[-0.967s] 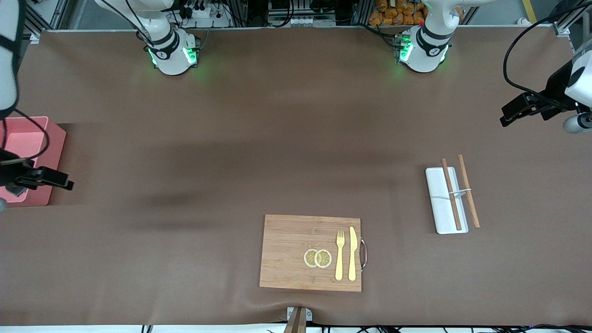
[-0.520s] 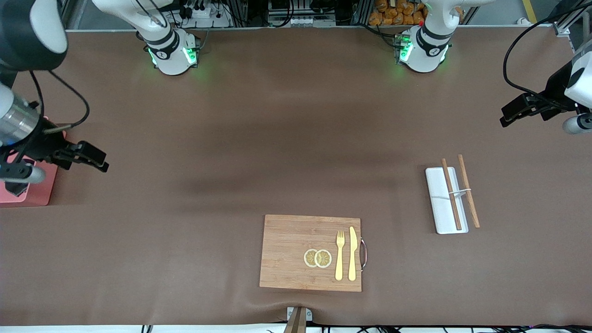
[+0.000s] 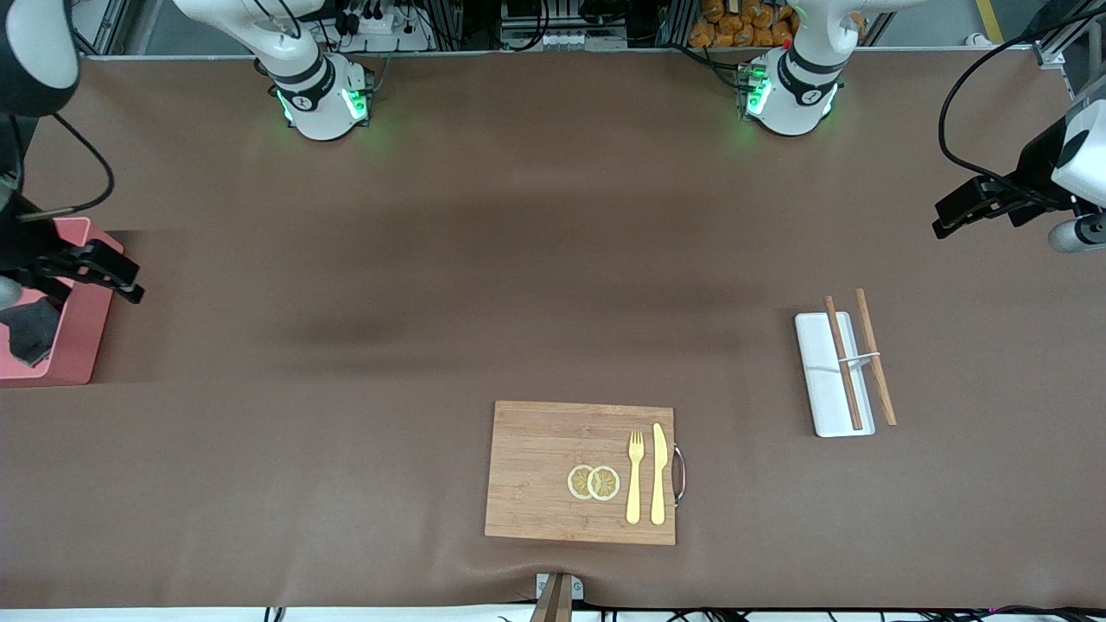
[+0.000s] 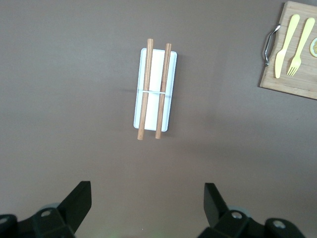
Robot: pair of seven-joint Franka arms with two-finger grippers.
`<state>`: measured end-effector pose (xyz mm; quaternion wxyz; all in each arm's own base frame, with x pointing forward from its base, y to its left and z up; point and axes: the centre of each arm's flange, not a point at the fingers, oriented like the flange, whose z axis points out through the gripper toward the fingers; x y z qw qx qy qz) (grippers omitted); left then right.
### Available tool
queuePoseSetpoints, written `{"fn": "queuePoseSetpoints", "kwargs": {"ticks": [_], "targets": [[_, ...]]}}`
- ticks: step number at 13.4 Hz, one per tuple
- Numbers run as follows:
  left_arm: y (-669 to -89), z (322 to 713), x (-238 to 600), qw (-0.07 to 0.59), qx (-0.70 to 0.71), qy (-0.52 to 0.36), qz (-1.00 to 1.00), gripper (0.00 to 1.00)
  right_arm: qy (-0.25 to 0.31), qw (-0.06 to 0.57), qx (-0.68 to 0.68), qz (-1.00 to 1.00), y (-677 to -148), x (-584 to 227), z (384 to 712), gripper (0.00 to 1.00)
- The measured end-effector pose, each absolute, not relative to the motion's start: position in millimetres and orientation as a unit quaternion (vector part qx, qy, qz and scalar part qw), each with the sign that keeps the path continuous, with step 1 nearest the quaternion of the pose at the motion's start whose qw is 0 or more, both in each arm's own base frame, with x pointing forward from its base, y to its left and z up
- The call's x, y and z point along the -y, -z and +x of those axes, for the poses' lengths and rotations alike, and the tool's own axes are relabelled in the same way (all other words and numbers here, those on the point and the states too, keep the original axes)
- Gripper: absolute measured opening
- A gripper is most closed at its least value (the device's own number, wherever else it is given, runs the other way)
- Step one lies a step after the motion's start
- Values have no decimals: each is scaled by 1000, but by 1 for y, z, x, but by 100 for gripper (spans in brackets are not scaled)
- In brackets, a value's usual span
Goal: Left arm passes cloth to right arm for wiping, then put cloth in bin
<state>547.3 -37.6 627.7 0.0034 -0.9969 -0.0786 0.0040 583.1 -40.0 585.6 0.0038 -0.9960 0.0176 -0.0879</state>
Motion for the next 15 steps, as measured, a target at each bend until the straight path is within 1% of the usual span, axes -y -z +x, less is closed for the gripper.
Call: {"fn": "queuePoseSetpoints", "kwargs": {"ticks": [7, 10, 15], "targets": [[-627, 547, 38, 3, 79, -4, -997, 100, 95, 3, -14, -995, -590, 36, 586, 100], [-627, 547, 38, 3, 79, -4, -997, 100, 106, 2, -13, -994, -602, 36, 587, 100], [-626, 548, 38, 4, 79, -5, -997, 100, 97, 2, -17, -995, -597, 43, 593, 100]]}}
